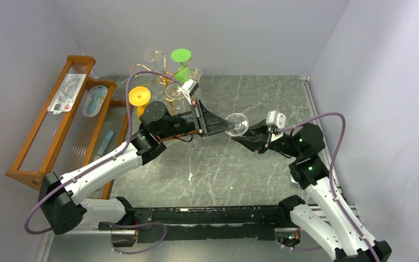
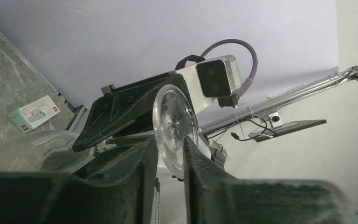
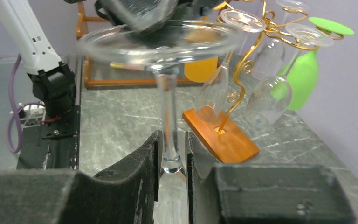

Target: Place the wine glass upside down on the wine glass rack

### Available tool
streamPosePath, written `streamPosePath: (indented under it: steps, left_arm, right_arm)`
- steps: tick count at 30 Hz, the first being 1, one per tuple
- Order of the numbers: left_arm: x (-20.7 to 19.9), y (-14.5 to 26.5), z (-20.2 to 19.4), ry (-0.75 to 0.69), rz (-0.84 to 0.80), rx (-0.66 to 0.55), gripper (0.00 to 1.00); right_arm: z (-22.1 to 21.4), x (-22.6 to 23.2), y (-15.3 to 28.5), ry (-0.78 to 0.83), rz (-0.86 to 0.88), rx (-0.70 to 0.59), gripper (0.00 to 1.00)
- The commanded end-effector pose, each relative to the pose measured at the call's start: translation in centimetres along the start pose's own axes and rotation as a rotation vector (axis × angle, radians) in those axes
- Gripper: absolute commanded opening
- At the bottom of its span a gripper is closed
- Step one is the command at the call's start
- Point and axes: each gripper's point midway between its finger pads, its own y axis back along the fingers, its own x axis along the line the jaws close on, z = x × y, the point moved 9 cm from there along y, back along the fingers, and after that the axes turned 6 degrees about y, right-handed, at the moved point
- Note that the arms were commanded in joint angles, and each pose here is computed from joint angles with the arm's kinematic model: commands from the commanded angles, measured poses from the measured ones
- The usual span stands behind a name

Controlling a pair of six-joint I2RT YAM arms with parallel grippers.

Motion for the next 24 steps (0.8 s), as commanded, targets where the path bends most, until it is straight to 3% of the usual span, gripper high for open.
streamPosePath:
  steps: [1,3,4,8,10,12,18,24]
  left_arm:
    - [0.8,0.6,-0.3,0.040,0.000,0.042,0.11]
    - [1.1,0.8,-0.4,0.067,-0.008,0.052,0.05]
    - [1.3,1.0,-0.5,0.078,-0.011,0.053,0.05]
    - [2.0,2.0,-0.7,0.093,0.011,0.038,0.05]
    - [2.2,2.5,-0.7,0.087,0.031,0.020,0.05]
    - [2.4,3.2,-0.6,0.079,0.066,0.003,0.05]
    - [3.5,5.5,-1.3,0.079,0.230,-0.067,0.05]
    - [4.3,9.3,-1.7,0.037,0.451,-0.262,0.05]
  right_arm:
    - [1.9,0.0,0.0,0.067,0.025,-0.023,0.00]
    - [2.3,-0.1,-0.1,0.048,0.032,-0.025,0.00]
    - [2.5,-0.1,-0.2,0.037,0.035,-0.027,0.06]
    - [2.9,0.1,-0.2,-0.018,0.045,-0.030,0.47]
    - [2.7,0.4,-0.1,-0.021,0.056,-0.023,0.62]
    - [2.5,0.7,0.2,-0.002,0.074,-0.009,0.70]
    - [2.8,1.4,0.5,0.046,0.160,0.000,0.77]
    - [3.0,1.2,0.4,0.051,0.144,-0.010,0.78]
